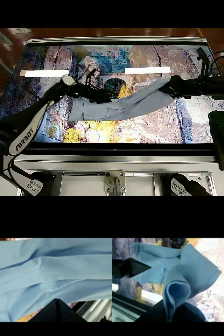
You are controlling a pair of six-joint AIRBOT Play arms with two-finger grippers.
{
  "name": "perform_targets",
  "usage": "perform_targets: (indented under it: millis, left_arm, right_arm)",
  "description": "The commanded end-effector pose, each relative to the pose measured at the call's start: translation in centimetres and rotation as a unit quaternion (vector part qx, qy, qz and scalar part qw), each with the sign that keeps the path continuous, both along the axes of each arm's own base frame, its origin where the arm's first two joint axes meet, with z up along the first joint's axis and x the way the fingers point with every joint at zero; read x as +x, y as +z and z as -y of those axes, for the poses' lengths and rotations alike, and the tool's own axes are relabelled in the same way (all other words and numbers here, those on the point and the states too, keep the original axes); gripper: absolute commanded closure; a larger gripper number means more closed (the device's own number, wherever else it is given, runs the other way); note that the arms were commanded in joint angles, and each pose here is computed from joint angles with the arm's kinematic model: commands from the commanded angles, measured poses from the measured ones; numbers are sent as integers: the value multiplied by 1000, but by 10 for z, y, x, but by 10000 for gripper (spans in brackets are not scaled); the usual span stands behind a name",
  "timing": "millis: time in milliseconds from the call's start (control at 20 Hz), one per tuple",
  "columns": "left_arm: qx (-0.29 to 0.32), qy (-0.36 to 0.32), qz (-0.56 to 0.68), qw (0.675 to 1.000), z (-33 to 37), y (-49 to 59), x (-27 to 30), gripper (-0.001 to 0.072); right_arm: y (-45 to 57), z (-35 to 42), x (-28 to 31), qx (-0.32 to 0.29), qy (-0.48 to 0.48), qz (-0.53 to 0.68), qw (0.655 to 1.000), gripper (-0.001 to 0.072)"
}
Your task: Fold the shirts.
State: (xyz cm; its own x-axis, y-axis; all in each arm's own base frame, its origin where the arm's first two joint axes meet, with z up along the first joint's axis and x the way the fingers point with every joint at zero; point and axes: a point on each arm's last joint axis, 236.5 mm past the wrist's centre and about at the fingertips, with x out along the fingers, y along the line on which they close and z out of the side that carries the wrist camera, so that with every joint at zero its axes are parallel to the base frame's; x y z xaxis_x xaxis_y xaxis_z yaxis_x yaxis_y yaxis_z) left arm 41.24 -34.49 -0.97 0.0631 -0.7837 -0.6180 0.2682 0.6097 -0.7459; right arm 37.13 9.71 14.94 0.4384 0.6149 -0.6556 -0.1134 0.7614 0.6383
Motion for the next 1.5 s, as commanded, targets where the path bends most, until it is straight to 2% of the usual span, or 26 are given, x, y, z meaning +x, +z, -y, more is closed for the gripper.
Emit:
perform_targets:
  millis: [0, 250, 450, 600, 800, 900, 1050, 1100, 1150, 1200, 1300, 1450]
  left_arm:
    - [9, -39, -25, 999, 47, -28, -38, 672]
    - [-30, -15, -86, 996, 119, -74, -71, 672]
    - [-62, -52, -32, 996, 114, -57, -60, 674]
    - [-40, -32, 31, 998, 47, -15, -9, 675]
    - [-20, 67, 119, 990, -100, 83, 58, 674]
    - [-21, 125, 161, 979, -178, 140, 67, 674]
    - [-11, 170, 200, 965, -255, 196, 46, 674]
    - [-7, 176, 206, 963, -271, 208, 35, 674]
    - [-3, 178, 210, 961, -281, 215, 26, 674]
    - [3, 178, 211, 961, -288, 219, 18, 674]
    - [29, 170, 208, 963, -295, 216, 7, 674]
    - [40, 165, 193, 966, -294, 201, 4, 673]
  right_arm:
    - [26, -8, -29, 12, -8, -9, 1000, 641]
    - [52, -13, -53, 20, -19, 3, 1000, 641]
    - [52, -30, -59, 24, -6, -6, 1000, 641]
    - [46, -71, -42, 26, 23, 16, 999, 641]
    - [-6, -163, -8, 36, 67, 10, 997, 641]
    - [-50, -216, 7, 58, 69, -16, 996, 641]
    - [-120, -284, 25, 123, 24, -76, 989, 625]
    - [-134, -300, 30, 151, 9, -88, 985, 434]
    - [-140, -314, 36, 181, 3, -92, 979, 107]
    - [-140, -320, 41, 202, 5, -85, 976, 33]
    - [-130, -311, 53, 227, 5, -77, 971, 33]
    - [-121, -268, 50, 201, 61, -80, 974, 33]
